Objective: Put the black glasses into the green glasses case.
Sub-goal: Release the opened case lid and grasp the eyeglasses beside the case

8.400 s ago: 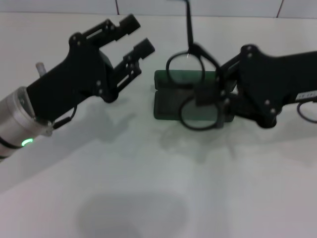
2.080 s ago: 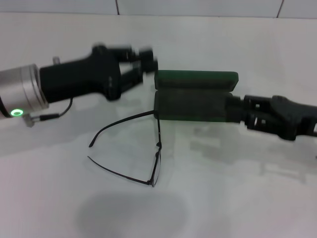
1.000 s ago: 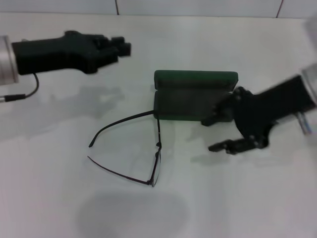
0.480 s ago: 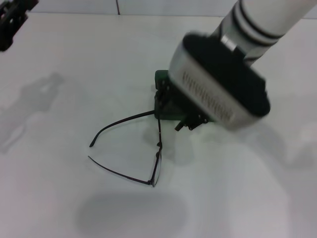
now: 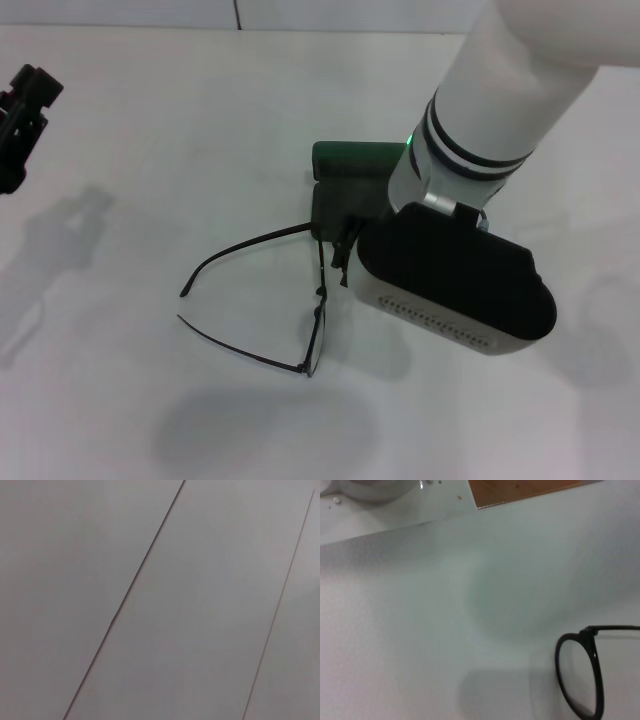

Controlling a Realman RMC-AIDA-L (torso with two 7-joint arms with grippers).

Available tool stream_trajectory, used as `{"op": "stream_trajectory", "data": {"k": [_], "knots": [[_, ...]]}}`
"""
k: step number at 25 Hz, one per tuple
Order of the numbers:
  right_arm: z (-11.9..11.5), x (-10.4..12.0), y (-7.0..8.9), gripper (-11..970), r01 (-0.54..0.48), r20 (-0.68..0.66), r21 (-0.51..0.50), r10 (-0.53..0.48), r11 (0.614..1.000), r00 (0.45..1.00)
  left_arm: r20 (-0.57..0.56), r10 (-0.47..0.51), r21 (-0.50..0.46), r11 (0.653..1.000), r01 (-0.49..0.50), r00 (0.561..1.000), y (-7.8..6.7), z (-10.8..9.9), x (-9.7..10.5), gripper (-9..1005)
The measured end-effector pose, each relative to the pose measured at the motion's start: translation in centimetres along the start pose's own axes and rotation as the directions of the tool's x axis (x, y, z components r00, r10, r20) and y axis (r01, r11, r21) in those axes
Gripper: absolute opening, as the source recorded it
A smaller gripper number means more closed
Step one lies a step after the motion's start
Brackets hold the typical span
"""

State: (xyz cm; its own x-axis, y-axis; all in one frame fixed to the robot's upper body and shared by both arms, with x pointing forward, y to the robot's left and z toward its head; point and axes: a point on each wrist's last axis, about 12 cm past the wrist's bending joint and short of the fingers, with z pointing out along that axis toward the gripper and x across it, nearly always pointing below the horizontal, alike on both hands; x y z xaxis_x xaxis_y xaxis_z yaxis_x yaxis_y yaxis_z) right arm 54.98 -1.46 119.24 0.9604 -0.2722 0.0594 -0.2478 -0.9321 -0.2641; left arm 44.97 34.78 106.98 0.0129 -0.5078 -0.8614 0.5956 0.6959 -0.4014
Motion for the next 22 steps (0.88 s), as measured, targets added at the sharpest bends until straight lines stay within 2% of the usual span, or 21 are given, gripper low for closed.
{"op": "stream_trajectory", "data": {"k": [13, 22], "knots": [[0.3, -0.9, -1.3, 470, 0.110, 0.028, 0.071, -0.112, 0.991, 0.993, 0.010, -0.008, -0.006, 1.000, 0.008, 1.000, -0.7, -1.2, 0.7, 231], [2.7, -0.4, -0.6, 470, 0.165, 0.041, 0.069, -0.168, 0.984, 0.985, 0.014, -0.015, -0.030, 0.999, 0.016, 1.000, -1.1, -2.9, 0.8, 232]]}}
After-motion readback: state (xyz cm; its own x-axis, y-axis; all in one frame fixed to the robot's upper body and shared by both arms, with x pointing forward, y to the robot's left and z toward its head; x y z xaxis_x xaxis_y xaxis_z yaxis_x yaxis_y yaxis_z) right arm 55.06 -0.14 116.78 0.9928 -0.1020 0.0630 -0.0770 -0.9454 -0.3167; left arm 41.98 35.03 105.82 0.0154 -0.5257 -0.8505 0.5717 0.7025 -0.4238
